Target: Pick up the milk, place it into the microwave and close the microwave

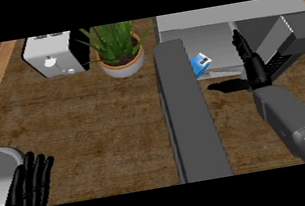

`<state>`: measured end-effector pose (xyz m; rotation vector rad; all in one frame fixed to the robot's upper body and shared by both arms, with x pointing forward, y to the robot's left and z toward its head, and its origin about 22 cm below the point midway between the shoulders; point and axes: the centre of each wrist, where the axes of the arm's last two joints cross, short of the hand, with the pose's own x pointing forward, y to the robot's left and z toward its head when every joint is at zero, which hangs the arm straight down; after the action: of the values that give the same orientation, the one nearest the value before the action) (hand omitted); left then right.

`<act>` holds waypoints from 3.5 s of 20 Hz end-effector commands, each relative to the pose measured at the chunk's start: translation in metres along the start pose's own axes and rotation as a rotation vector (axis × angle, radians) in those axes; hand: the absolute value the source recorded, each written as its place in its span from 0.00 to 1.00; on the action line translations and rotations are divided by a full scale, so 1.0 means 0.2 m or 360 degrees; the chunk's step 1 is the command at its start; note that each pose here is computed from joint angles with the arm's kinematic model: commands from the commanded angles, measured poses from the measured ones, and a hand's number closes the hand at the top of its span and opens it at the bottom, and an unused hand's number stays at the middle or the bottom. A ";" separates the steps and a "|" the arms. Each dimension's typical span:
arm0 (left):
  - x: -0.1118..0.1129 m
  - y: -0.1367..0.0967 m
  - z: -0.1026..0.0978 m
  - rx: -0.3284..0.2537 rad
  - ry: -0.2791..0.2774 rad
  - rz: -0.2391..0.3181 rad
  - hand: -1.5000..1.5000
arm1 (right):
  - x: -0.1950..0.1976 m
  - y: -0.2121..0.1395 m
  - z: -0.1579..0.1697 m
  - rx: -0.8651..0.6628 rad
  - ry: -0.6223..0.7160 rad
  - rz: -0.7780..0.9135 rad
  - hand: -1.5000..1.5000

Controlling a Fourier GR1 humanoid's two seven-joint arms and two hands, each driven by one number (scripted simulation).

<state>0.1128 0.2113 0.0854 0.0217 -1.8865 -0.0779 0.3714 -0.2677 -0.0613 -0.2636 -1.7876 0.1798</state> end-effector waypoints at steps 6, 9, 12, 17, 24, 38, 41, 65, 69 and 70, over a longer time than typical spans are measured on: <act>-0.01 -0.10 0.02 -0.0096 0.0058 0.0034 0.00 | -0.22 0.06 0.37 0.0006 0.0130 -0.0259 0.00; -0.04 -0.04 0.03 -0.0168 0.0059 0.0081 0.00 | -0.25 0.04 0.45 -0.0020 0.0131 -0.0313 0.00; -0.04 0.00 0.04 -0.0320 0.0064 0.0114 0.00 | -0.31 -0.02 0.58 0.0008 0.0109 -0.0377 0.00; -0.13 -0.02 -0.11 -0.0496 0.0109 0.0028 1.00 | -0.35 -0.08 0.70 0.0082 0.0119 -0.0537 0.00; -0.15 -0.16 -0.16 -0.0579 0.0110 0.0098 1.00 | -0.34 -0.10 0.93 0.0067 0.0038 -0.0600 0.00; -0.34 -0.47 -0.44 -0.1173 0.0287 -0.0021 1.00 | -0.25 -0.34 1.32 -0.0005 0.0029 -0.0551 0.00; -0.43 -0.61 -0.43 -0.1232 0.0289 -0.0041 1.00 | -0.22 -0.39 1.37 0.0011 -0.0016 -0.0604 0.00; -0.55 -1.05 -0.60 -0.0987 0.0318 -0.0096 0.00 | 0.23 -0.43 1.04 0.0404 -0.0397 -0.0769 0.00; -0.50 -1.05 -0.70 -0.0840 0.0273 0.0014 0.00 | 0.27 -0.45 1.03 0.0444 -0.0420 -0.0808 0.00; -0.49 -1.04 -0.76 -0.0789 0.0233 -0.0001 0.00 | 0.30 -0.47 1.02 0.0467 -0.0415 -0.0784 0.00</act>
<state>0.2637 0.0017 0.0170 -0.3489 -1.6076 -0.6129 0.1527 -0.3375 -0.0367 0.3196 -1.9680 0.0911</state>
